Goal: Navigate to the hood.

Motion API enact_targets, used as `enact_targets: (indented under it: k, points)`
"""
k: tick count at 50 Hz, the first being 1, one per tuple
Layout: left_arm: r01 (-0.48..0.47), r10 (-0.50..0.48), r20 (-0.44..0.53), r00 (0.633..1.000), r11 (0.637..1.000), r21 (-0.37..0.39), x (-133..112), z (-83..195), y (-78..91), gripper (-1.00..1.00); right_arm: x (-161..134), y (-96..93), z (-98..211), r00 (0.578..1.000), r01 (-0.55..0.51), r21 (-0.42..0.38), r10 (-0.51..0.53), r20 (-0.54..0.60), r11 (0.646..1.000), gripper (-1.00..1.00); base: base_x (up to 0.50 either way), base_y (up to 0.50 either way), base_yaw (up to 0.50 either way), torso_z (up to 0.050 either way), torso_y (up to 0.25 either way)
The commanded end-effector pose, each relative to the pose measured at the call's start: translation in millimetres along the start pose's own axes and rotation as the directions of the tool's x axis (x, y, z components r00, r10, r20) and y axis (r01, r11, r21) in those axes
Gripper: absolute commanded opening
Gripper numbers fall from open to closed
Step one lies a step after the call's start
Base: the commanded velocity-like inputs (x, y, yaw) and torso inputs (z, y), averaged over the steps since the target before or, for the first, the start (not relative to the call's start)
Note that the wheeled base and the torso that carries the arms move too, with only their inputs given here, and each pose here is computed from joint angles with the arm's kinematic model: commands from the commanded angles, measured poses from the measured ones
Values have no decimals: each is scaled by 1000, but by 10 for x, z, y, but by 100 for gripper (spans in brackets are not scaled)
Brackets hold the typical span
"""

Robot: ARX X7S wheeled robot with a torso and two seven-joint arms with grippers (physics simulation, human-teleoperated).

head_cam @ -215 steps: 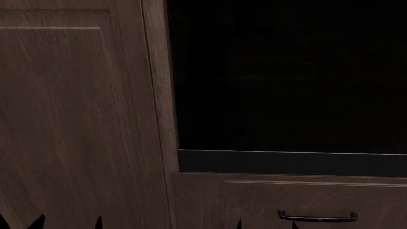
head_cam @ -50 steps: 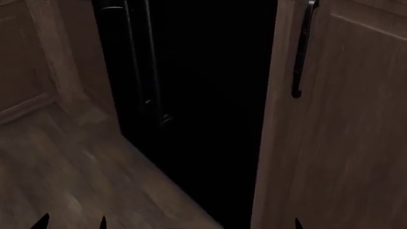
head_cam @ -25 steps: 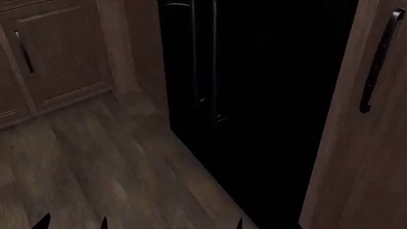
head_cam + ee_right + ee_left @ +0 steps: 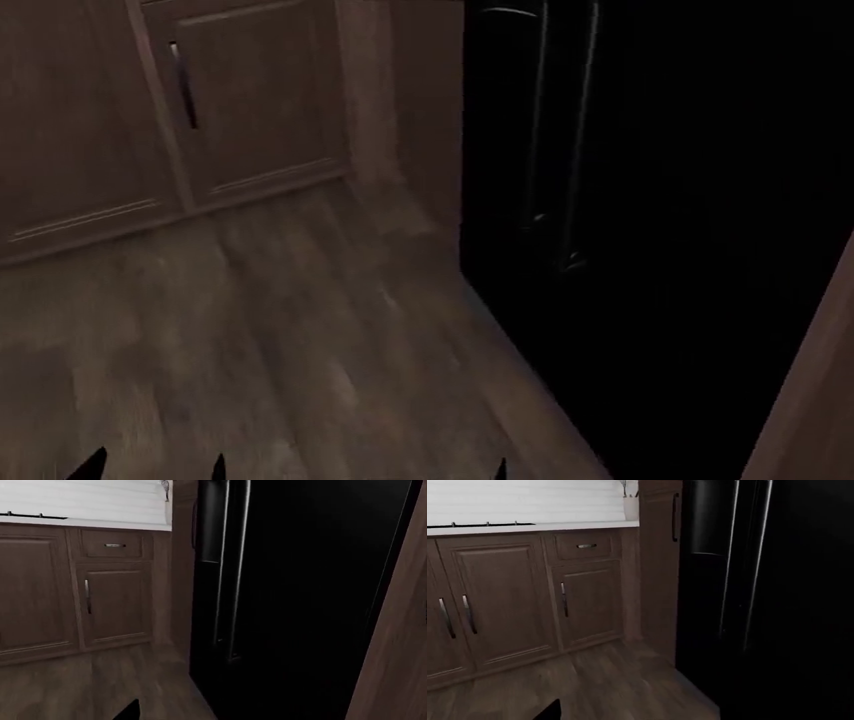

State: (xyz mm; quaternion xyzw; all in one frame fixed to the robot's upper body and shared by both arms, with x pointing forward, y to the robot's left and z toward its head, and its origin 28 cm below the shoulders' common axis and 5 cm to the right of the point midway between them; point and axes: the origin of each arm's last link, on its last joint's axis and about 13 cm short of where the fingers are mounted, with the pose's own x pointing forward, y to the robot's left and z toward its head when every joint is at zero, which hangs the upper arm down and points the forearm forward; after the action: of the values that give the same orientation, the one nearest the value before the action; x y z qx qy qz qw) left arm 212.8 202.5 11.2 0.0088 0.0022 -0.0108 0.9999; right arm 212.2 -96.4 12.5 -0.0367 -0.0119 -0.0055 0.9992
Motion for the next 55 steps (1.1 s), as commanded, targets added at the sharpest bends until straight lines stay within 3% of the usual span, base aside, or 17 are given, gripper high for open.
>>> enact_targets:
  k: [1, 55]
  points:
    - [1, -1, 1, 1000, 1000, -2, -1, 1, -2, 100, 1, -2, 0, 1000, 2, -1, -2, 3, 1000, 100, 0, 0, 500, 0, 0]
    - [13, -13, 4, 1000, 1000, -1, -3, 1, -11, 100, 1, -9, -1, 1000, 2, -1, -2, -2, 1000, 100, 0, 0, 500, 0, 0]
